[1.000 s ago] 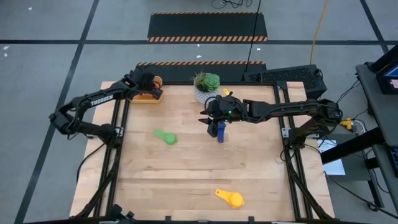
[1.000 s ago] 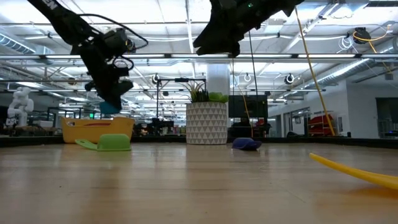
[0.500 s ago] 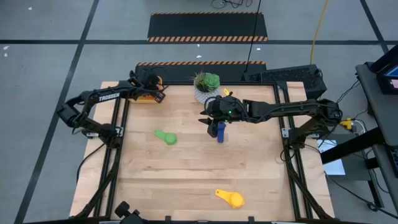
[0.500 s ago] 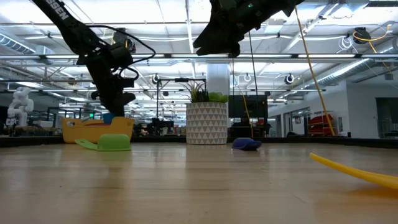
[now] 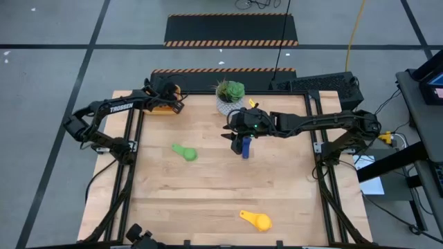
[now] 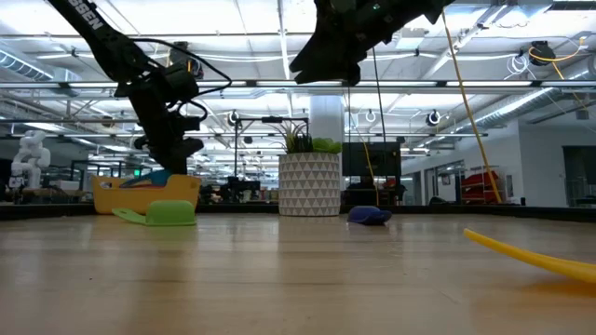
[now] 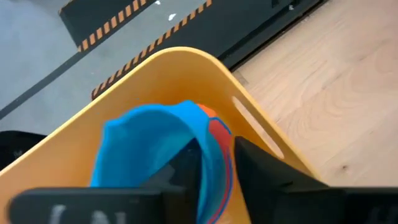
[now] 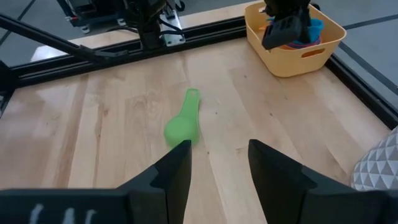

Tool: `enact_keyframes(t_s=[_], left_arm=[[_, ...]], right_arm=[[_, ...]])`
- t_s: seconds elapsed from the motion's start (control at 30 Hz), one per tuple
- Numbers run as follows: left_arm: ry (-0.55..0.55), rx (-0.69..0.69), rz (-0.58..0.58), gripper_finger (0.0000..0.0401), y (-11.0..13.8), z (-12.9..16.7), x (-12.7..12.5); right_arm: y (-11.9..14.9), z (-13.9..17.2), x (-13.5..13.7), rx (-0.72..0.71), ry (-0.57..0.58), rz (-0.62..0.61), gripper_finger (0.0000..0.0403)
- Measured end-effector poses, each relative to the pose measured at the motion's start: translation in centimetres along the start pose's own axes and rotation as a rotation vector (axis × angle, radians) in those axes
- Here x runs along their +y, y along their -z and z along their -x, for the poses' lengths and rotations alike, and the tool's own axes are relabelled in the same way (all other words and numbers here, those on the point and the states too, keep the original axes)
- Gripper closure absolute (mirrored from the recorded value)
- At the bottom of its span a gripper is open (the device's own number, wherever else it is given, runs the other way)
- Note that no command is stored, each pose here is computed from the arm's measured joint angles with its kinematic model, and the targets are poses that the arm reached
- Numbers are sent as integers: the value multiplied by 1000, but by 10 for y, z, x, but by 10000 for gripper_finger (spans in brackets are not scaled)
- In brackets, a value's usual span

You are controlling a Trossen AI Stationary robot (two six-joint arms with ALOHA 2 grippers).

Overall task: Nest measuring cups in basket
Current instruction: Stack the light blue measuring cup on top of the dark orange measuring cup in the yellow bin, then stack the yellow measuring cup on top of the light blue measuring cup in the yellow bin

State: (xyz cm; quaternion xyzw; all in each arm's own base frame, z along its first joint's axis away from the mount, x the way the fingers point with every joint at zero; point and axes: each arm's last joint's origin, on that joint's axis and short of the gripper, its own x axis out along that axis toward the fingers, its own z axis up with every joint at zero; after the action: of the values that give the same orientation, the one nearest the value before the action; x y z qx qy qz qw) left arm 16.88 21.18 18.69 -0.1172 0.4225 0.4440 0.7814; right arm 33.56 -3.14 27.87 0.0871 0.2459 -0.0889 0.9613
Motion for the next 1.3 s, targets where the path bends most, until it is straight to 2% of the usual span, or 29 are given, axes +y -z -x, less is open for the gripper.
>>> enact_keyframes(t_s=[0.2,0.37,0.47,0.63,0.73,0.87,1.1,1.3], left_arm=[[-28,-9,5,224,-6,4,2],[-26,-65,3,198,-27,32,2],[-1,-92,6,197,-30,50,-5],[67,12,-38,197,-15,69,-27],[146,54,-132,202,-5,83,-50],[261,40,-273,226,8,109,-83],[479,-86,-500,269,40,160,-133],[541,-95,-610,278,73,179,-156]], right_arm=[[0,0,2,0,-5,5,250],[0,0,2,0,-5,6,250],[0,0,2,1,-5,10,250],[3,0,2,25,-4,16,250],[7,0,1,65,2,18,250],[12,1,2,124,7,16,250],[26,4,15,243,-9,33,250],[41,10,34,360,-29,19,250]])
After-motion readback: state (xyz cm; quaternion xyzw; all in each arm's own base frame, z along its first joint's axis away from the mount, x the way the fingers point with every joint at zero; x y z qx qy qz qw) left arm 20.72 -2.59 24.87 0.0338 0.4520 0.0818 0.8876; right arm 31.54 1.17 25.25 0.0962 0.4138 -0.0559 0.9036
